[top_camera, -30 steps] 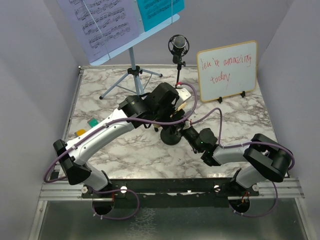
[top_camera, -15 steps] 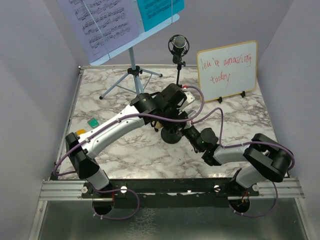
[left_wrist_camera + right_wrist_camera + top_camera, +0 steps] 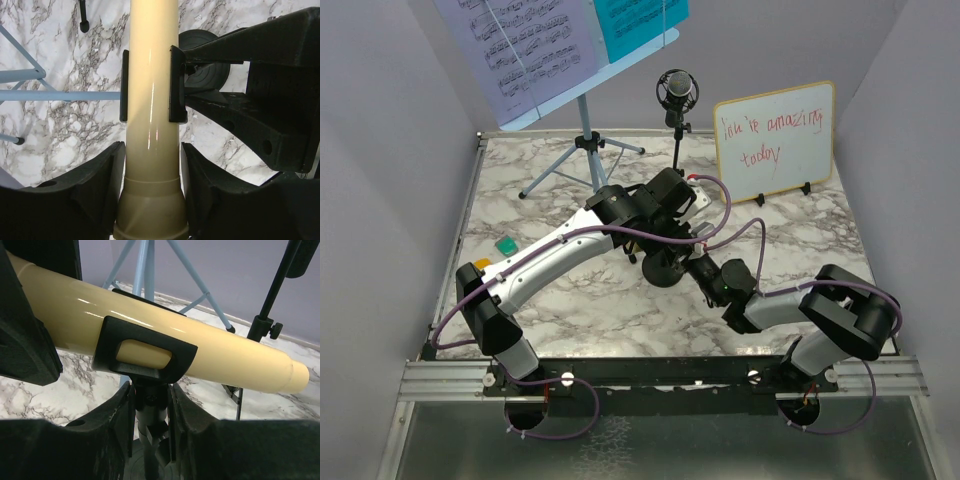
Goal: Pack up the instrument practice props
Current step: Remove the microphone from the microphone stand, then place the microphone at the center of the board.
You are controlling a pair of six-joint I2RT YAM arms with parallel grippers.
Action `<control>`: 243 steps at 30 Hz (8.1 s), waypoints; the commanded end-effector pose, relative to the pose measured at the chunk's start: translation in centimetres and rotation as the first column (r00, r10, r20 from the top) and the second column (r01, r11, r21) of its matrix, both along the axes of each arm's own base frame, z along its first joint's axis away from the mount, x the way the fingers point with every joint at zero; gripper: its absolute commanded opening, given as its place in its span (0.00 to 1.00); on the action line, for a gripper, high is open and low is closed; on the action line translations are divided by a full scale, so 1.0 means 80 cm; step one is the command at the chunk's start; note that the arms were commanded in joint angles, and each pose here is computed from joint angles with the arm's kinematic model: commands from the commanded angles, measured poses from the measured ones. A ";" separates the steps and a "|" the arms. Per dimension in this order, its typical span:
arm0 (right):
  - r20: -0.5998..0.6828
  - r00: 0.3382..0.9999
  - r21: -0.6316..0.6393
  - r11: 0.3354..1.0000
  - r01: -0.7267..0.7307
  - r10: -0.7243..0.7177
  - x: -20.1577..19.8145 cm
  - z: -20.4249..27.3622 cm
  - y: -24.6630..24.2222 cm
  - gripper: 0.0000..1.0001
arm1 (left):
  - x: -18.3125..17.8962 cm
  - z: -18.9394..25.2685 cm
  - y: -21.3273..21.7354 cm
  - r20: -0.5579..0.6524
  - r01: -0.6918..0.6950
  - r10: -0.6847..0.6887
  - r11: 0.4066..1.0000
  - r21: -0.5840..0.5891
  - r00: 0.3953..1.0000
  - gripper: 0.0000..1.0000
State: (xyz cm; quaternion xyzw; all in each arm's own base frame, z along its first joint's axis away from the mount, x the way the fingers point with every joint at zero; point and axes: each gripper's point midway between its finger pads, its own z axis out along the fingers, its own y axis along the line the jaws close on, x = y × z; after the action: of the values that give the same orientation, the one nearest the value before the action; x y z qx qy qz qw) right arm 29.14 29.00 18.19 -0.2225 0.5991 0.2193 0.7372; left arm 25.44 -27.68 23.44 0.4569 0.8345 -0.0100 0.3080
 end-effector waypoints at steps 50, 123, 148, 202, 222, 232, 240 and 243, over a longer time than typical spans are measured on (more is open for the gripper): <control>-0.068 0.976 -0.178 0.965 0.192 -0.207 0.028 -0.080 -0.052 0.01 | 0.011 0.018 0.035 0.072 -0.043 0.039 0.997 0.059 0.997 0.07; -0.225 0.962 -0.164 0.980 0.116 -0.151 0.032 -0.058 -0.064 0.52 | 0.020 0.031 0.096 0.195 -0.111 0.253 0.832 -0.543 0.948 0.00; -0.317 0.812 0.538 0.798 -0.272 0.490 -0.069 0.200 0.015 0.72 | -0.031 0.072 0.037 0.045 0.040 -0.002 0.501 -0.865 0.999 0.00; -0.638 0.769 0.618 0.575 0.536 -0.031 0.090 0.146 -0.290 0.00 | -0.017 0.106 0.214 0.268 -0.101 0.624 0.490 -0.866 0.734 0.92; -0.946 0.323 0.281 0.532 0.799 0.014 0.154 -0.126 -0.410 0.04 | -0.020 0.109 0.230 0.282 -0.114 0.663 0.488 -0.866 0.693 0.94; -0.970 0.239 0.222 0.558 0.800 0.043 0.187 -0.170 -0.426 0.27 | -0.020 0.109 0.232 0.283 -0.117 0.668 0.487 -0.866 0.688 0.94; -0.974 0.218 0.218 0.527 0.822 0.062 0.193 -0.180 -0.433 0.49 | -0.020 0.109 0.233 0.281 -0.119 0.673 0.483 -0.867 0.685 0.94; -0.976 0.211 0.210 0.523 0.826 0.060 0.190 -0.182 -0.433 0.58 | -0.020 0.109 0.233 0.281 -0.118 0.672 0.483 -0.868 0.685 0.94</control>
State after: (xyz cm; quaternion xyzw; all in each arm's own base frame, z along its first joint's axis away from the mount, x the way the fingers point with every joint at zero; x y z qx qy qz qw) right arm 44.80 -5.53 4.46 0.4274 0.7880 0.2990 0.3272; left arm 23.77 -9.68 32.77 0.0336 0.6770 -0.1756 0.7139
